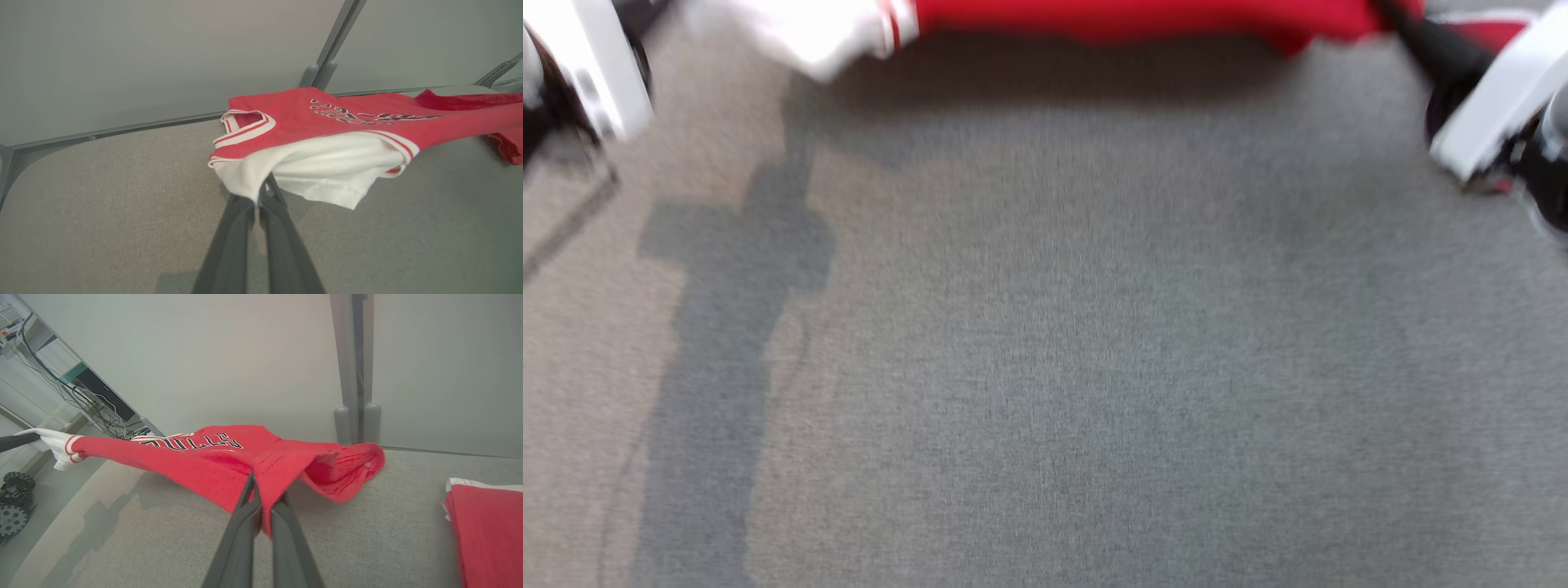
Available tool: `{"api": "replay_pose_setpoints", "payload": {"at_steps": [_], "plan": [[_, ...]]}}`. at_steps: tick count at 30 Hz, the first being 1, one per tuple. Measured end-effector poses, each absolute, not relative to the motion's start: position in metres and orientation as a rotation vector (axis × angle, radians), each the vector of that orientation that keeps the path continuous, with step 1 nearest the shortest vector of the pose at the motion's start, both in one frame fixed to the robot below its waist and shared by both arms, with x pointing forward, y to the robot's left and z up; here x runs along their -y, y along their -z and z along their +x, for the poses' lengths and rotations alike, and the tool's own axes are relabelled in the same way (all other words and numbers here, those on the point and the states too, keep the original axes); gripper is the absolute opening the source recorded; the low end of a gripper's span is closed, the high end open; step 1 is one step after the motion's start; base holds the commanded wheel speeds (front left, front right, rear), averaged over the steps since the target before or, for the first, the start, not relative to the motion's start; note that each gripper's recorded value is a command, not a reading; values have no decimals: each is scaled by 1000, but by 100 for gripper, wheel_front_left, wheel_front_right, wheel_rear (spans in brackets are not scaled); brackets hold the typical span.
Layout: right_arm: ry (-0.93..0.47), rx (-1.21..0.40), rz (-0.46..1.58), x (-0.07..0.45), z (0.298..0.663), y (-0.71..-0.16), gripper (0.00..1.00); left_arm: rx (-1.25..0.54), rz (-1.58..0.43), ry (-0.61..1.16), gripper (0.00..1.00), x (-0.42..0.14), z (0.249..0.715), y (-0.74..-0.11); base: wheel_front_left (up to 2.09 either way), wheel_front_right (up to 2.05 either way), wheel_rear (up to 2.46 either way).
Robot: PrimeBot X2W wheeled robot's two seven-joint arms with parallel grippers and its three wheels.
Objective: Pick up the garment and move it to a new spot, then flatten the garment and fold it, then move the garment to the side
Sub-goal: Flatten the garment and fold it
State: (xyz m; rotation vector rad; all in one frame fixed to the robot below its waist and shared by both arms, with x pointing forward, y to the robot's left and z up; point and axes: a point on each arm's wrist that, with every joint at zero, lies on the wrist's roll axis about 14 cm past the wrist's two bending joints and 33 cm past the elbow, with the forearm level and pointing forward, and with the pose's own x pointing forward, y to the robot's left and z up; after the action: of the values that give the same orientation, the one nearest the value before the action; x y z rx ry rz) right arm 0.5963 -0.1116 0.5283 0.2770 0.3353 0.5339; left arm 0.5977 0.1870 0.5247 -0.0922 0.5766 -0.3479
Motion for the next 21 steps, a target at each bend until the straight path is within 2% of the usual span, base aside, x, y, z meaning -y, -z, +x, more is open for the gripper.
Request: {"api": "replay_pose_setpoints", "payload": {"at_steps": [9,21], "plan": [[-576,-644,305,107,498,-495,0,-960,-174,405,0,-192,466,-473,0,0,0],[-592,-944,318,120,396,-454,0,-1244,-235,580,0,-164,324,-447,0,0,0]]}}
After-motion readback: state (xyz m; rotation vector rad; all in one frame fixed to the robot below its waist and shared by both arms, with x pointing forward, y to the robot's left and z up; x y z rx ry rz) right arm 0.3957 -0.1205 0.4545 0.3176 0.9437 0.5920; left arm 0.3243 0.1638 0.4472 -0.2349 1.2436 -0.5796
